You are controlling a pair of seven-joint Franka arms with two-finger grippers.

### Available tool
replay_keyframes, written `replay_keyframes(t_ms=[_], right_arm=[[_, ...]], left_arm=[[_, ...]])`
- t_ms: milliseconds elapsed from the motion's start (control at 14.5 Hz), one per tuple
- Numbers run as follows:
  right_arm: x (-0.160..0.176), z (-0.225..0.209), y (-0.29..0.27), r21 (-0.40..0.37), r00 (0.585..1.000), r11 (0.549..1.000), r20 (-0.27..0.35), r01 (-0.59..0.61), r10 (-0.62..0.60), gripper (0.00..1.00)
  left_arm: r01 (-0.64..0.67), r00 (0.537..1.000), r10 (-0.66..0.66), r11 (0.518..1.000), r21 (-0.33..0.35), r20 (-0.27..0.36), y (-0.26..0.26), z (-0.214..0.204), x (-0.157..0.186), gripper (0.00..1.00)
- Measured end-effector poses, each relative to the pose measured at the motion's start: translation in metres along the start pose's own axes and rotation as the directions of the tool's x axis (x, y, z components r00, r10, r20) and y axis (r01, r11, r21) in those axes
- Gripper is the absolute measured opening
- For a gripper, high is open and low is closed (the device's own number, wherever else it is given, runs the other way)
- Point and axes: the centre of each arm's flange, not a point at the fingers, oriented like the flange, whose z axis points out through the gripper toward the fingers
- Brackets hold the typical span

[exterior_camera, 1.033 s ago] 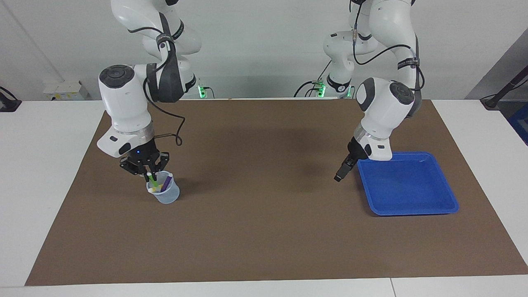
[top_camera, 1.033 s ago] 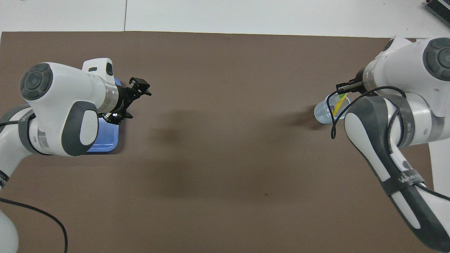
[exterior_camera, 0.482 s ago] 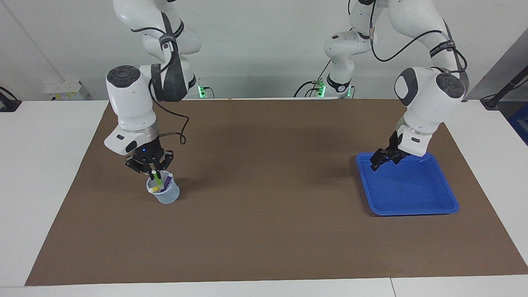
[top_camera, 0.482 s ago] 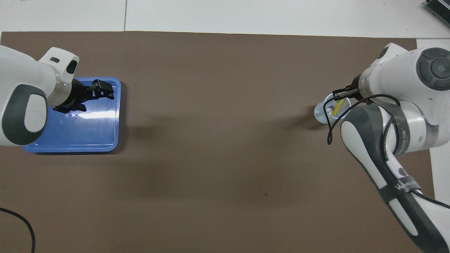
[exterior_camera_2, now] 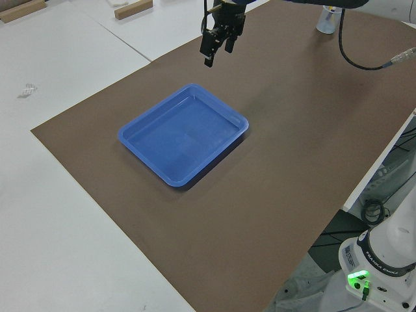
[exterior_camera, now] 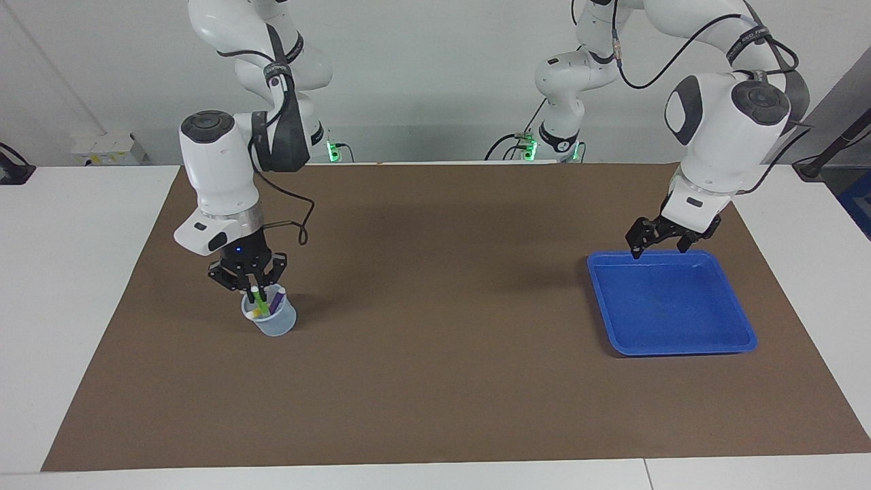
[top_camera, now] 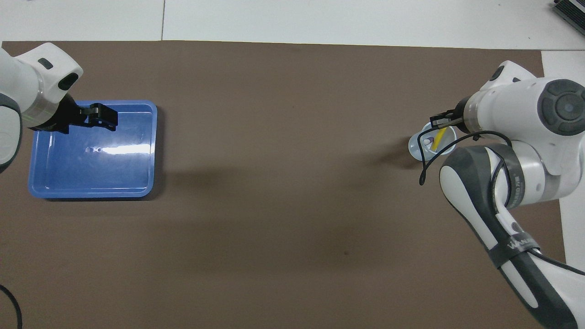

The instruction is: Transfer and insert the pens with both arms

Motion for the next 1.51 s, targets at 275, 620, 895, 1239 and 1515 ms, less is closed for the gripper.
replay_keyframes(t_ms=[275,620,895,1239,1515], right_arm=[[-0.001,0.002,-0.001,0.001,1.000,1.000,-0.005,0.000,0.000,0.22],[-0.001,0.002,-0.002,0.001,1.000,1.000,-0.007,-0.007,0.007,0.74],[-0.001,0.002,-0.002,0.001,1.000,1.000,-0.008,-0.007,0.007,1.00],[0.003,-0.006,-0.025,0.014,0.992,0.993,-0.022,-0.121,0.122,1.00],[0.008,-0.021,-0.046,0.025,0.989,0.990,-0.043,-0.141,0.142,1.00]], left_arm=[[-0.055,0.998,0.055,0.998,0.034,0.002,0.008,-0.054,-0.031,1.00],[0.026,1.000,-0.027,0.998,-0.059,-0.015,-0.017,-0.097,-0.060,1.00],[0.058,0.998,-0.059,0.995,-0.078,-0.009,-0.035,-0.103,-0.065,1.00],[0.057,0.998,-0.058,0.995,-0.077,-0.015,-0.033,-0.106,-0.067,1.00],[0.067,0.998,-0.067,0.995,-0.076,-0.007,-0.038,-0.104,-0.067,1.00]])
